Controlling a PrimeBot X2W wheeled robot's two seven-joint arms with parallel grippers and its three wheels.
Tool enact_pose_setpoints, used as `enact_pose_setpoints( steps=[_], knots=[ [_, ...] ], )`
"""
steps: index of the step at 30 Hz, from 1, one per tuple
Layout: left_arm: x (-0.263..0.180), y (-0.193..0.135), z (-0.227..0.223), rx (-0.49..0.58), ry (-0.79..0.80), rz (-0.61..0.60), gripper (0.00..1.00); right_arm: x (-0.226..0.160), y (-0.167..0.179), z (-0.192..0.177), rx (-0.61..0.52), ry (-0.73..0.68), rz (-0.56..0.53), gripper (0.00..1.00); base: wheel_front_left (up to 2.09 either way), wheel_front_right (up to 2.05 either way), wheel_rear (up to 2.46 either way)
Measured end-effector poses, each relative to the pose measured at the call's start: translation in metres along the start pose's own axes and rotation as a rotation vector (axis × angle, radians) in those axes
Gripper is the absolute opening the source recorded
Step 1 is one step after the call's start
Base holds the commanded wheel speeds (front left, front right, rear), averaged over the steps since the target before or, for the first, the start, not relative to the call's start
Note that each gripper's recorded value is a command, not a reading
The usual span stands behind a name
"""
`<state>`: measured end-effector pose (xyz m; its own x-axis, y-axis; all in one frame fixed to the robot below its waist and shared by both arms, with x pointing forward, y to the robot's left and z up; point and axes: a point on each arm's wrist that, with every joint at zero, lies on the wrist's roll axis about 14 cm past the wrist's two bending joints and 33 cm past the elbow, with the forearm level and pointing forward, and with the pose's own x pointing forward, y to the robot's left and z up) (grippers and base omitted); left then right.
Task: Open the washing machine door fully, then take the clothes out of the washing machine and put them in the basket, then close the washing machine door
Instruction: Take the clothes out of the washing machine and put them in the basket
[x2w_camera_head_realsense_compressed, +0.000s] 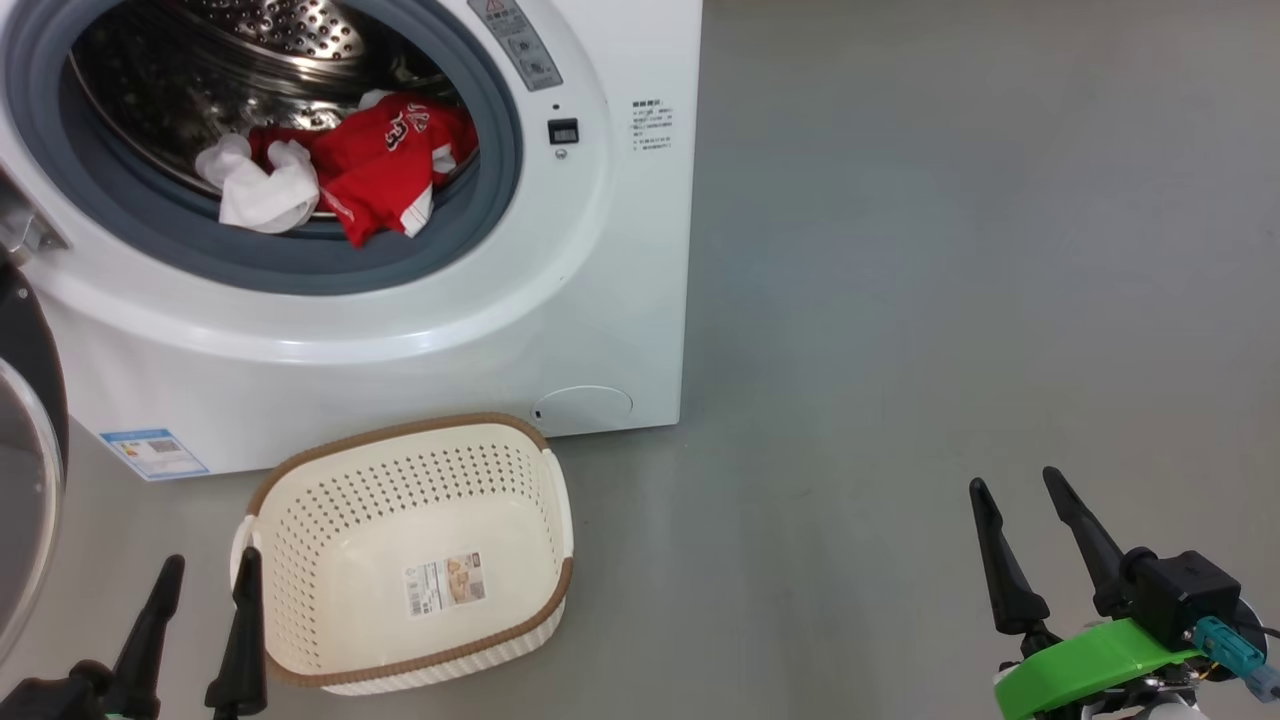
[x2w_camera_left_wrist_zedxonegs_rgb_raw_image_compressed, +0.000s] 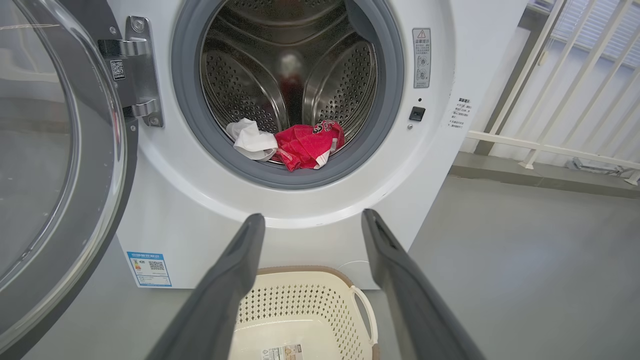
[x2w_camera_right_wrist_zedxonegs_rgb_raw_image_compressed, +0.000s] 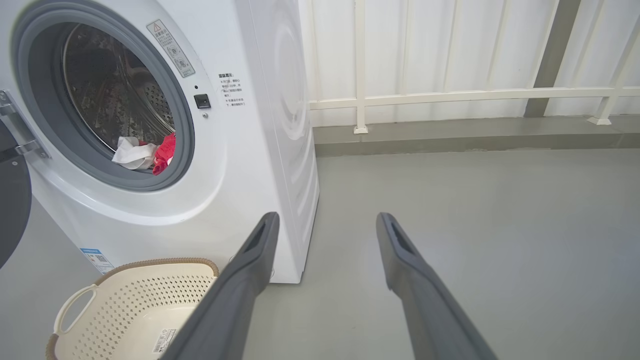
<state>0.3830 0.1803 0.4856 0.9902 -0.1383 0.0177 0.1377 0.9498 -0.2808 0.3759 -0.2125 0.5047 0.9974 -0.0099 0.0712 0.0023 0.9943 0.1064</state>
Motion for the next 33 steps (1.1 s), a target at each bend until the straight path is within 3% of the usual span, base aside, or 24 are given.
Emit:
enact_pose_setpoints(
  steps=[14,33],
  knots=[
    [0.000,0.003,-0.003,0.000,0.011,0.003,1.00,0.001,0.002,-0.001,0.001,0.001,0.007,1.00,0.90,-1.20,0.30],
    [-0.003,0.006,-0.028,-0.017,0.093,0.012,1.00,0.004,0.007,-0.010,0.006,0.028,0.017,1.00,0.04,-0.04,0.00]
  ],
)
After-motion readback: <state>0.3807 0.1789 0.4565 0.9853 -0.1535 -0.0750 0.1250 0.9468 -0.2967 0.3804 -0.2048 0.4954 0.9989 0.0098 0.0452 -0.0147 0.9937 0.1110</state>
